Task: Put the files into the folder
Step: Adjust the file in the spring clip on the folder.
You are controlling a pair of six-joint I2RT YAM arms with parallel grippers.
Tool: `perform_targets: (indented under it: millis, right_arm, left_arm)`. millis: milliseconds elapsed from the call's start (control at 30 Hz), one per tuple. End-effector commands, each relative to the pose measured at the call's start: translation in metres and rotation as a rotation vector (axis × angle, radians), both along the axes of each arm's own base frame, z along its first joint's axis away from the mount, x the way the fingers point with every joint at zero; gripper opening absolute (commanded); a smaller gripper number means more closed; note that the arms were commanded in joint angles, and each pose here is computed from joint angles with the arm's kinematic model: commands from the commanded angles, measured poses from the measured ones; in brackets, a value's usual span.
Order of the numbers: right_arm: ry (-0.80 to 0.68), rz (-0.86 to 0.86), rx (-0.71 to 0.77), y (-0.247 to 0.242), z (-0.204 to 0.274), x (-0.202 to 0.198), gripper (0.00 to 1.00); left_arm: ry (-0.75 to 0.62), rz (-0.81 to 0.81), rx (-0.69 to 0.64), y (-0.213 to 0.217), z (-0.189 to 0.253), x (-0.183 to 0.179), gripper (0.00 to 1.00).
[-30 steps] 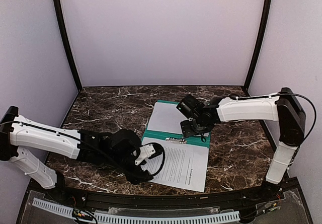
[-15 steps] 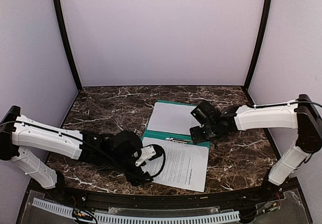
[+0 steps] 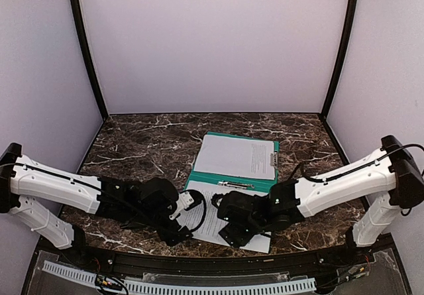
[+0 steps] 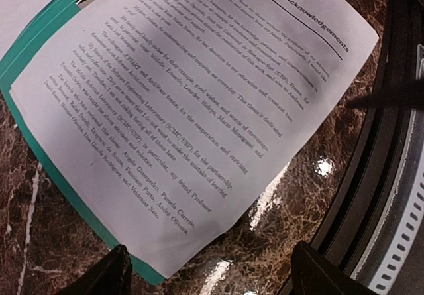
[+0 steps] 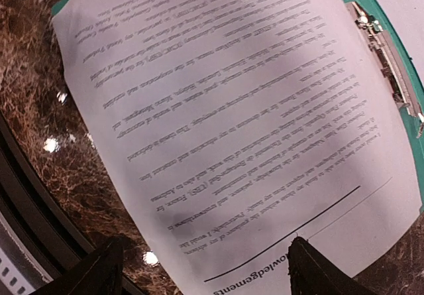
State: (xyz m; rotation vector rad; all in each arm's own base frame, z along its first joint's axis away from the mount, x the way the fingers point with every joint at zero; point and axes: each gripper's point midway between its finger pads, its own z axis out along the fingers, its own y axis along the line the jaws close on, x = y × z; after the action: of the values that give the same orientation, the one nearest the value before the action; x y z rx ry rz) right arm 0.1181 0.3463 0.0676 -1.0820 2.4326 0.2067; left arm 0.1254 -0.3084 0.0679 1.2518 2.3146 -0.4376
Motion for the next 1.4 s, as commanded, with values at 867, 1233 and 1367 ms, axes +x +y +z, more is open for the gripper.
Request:
perform_targets:
  millis: [867,1233,1367]
  right_arm:
    - [-0.077,0.065,-0.308,0.002,-0.039,0.006,0.82]
    - [-0.08,0.057,-0.269,0.01,-0.034,0.014,0.82]
    - [-0.07,0.078,-0.23,0.013,-0.026,0.011,0.83]
  left_arm:
    - [-0.066,0.39,-0.085,0.064,0.028,0.059,0.86]
    - [-0.052,0.392,-0.074,0.062,0.024,0.06,0.86]
    - [-0.053,0.392,-0.073,0.062,0.024,0.061,0.88]
